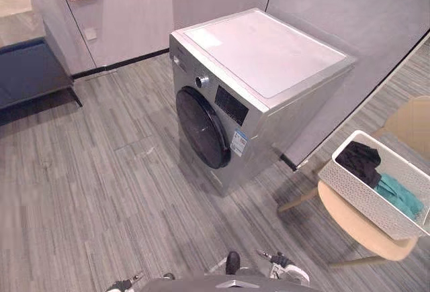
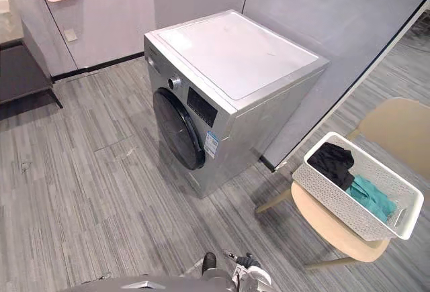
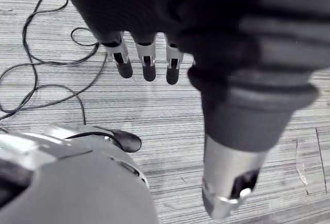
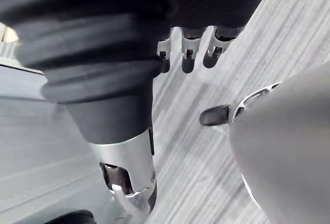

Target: Pick up the laundry basket with both hands and put the clothes into the washing machine.

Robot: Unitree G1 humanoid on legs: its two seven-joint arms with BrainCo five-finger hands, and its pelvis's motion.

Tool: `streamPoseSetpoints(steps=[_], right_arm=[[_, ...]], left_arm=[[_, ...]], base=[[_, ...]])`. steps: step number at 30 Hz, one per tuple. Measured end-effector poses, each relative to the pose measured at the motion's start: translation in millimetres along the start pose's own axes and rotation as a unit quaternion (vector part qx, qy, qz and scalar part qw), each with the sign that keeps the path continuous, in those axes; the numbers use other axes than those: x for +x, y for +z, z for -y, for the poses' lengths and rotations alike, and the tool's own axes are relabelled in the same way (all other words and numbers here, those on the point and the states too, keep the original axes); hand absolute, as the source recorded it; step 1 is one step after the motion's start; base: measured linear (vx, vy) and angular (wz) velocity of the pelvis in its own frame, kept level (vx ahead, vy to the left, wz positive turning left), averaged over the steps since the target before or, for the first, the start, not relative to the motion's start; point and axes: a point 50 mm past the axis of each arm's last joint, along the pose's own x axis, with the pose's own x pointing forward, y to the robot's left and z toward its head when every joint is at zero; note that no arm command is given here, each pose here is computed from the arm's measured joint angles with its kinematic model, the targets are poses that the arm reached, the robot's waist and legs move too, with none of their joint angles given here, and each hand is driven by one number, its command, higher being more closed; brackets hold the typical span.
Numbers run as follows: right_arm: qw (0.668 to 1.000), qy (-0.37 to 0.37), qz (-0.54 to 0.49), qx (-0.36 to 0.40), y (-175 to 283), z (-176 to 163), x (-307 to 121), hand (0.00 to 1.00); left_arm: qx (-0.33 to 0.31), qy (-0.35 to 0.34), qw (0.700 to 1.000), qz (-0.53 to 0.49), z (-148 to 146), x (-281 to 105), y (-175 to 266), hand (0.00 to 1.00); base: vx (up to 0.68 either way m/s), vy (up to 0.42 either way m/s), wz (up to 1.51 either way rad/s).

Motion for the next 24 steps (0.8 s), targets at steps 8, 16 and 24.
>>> streamPoseSetpoints(steps=[8, 16, 24], right_arm=[[0.999, -0.021, -0.014, 0.036, -9.4, 13.7, -1.5, 0.0], [0.982, -0.075, -0.089, 0.15, -60.0, 51.5, -14.7, 0.0], [0.978, -0.075, -0.042, 0.191, -25.9, 55.1, -5.7, 0.0]], left_arm=[[-0.003, -0.003, 1.0, 0.0, 1.0, 0.0, 0.0, 0.0], [-0.079, -0.023, 0.997, 0.008, 7.5, -0.7, 4.0, 0.0], [-0.213, -0.006, 0.977, -0.013, 2.2, -1.9, -9.3, 0.0]], base=[[0.0, 0.0, -0.02], [0.0, -0.011, 0.17], [0.06, 0.173, 0.3]])
